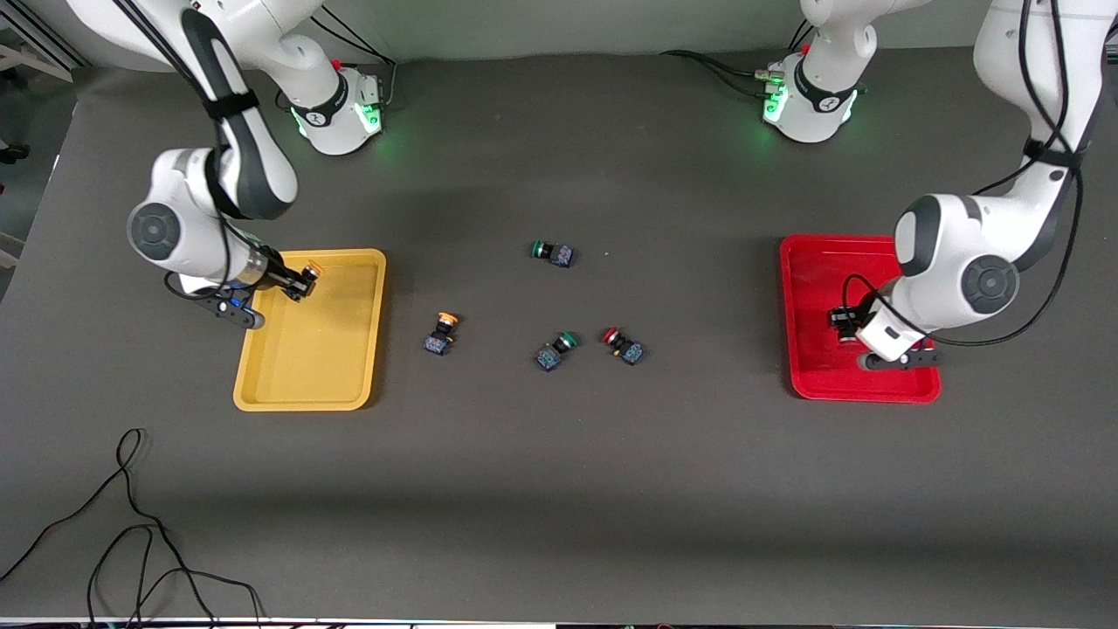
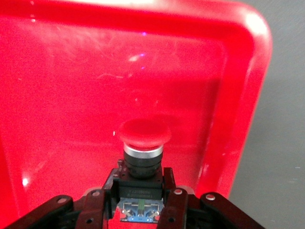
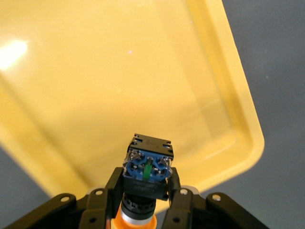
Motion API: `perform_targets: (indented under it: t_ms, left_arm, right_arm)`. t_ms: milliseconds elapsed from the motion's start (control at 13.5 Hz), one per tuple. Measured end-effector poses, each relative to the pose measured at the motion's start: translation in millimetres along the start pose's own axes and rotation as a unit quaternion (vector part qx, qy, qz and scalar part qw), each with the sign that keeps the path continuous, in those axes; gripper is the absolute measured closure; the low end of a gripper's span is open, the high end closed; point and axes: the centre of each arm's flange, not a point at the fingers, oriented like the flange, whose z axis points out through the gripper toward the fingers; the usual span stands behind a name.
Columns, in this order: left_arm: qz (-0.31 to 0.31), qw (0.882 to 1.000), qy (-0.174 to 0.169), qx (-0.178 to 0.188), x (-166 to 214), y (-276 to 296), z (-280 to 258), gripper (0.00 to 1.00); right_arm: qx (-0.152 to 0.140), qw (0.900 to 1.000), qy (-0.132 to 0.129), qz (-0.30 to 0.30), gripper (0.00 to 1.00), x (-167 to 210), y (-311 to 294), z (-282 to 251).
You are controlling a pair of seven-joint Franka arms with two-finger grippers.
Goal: Place red and yellow buttons in trays
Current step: 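Place the orange button in the yellow tray while the left gripper places red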
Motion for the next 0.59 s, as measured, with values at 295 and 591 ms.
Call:
perform_targets:
  t_ms: [295, 591]
  left_arm:
    - [0.008, 1.0, 0.001, 0.009, 5, -1, -3, 0.35]
    - [0.002, 0.999, -0.013, 0.029, 17, -2, -98, 0.0]
  right_arm:
    - [-0.013, 1.0, -0.001, 0.008, 0.59, 1, 2, 31]
    - [0.002, 1.0, -0.014, 0.003, 0.59, 1, 3, 42]
